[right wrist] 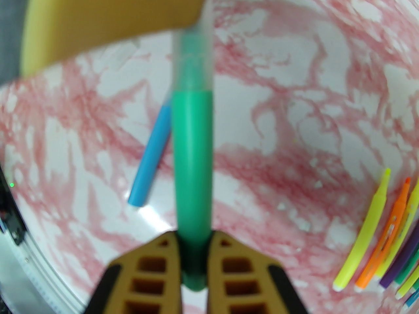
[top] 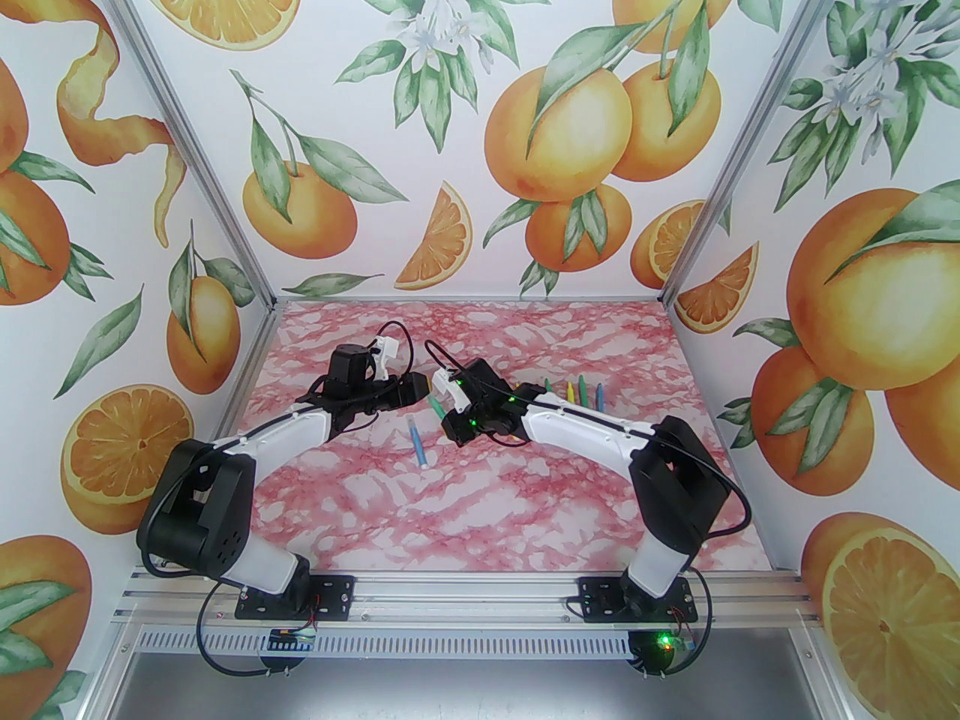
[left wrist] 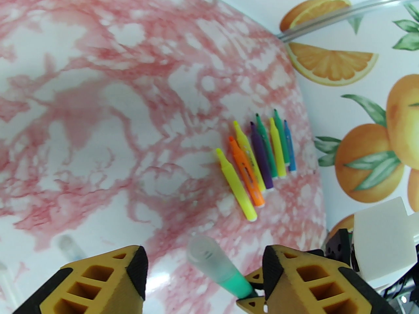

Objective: Open the pen caps

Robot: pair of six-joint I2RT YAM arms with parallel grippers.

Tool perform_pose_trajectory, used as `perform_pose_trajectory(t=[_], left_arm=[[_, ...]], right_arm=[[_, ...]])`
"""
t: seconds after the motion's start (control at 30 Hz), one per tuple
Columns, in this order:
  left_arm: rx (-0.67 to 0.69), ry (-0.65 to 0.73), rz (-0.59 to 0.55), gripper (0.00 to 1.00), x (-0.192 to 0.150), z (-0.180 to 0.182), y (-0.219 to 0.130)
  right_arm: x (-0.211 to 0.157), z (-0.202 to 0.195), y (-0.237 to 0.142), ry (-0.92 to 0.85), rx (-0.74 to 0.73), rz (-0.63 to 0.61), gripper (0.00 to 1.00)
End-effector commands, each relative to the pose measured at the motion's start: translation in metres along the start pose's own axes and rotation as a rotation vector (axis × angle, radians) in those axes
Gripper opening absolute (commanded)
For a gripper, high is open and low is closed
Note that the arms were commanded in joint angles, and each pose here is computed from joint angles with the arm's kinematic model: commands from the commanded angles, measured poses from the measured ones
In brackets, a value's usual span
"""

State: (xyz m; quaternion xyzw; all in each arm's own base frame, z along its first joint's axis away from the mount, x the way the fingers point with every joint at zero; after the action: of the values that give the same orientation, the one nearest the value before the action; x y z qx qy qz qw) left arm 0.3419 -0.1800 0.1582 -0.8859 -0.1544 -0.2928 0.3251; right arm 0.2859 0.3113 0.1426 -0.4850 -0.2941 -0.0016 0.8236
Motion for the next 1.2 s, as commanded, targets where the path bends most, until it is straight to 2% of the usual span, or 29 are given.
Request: perform_pose_trajectory(t=[0.0, 0.6, 0.7, 0.93, 1.17], left_arm=[[-0.113, 0.028, -0.025, 0.55, 0.0139, -0.0203, 0.0043], [-0.147, 0.017, -0.016, 0.30, 0.0139, -0.0232, 0.0127], [-0.148, 0.016, -0.016, 0.25, 0.0147, -0.0230, 0.0130], [-0.164, 0.018, -0.017, 0.14, 0.0161, -0.0258, 0.0125], [-0.197, 0.017, -0.010, 0.09, 0.0162, -0.0298, 0.0121]], right_arm=[[0.0092, 0.0026, -0.0130, -0.018, 0.005, -0.063, 0.04], [0.0058, 0.0011, -0.0146, -0.020, 0.005, -0.067, 0.04], [0.0043, 0.0001, -0.0141, -0.021, 0.001, -0.065, 0.09], [0.0036, -0.0016, -0.0140, -0.025, 0.003, -0.085, 0.30], [0.0070, 0.0001, -0.0107, -0.034, 0.019, -0.100, 0.34]])
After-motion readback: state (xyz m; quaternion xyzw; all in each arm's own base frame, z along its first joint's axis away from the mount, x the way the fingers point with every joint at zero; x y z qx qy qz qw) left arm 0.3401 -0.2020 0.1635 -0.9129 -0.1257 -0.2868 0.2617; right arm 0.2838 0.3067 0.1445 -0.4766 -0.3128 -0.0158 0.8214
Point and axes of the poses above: each hand's point on the last joint's axis, 136 mm out from that joint toward the fingers, its own y axis out along the fingers, its own z axis along the line the jaws close on, x = y × z, the point moved 5 cm from there along -y, back along the fingers, and after that the axes turned 12 degrees about y, right-handed, at the moved point
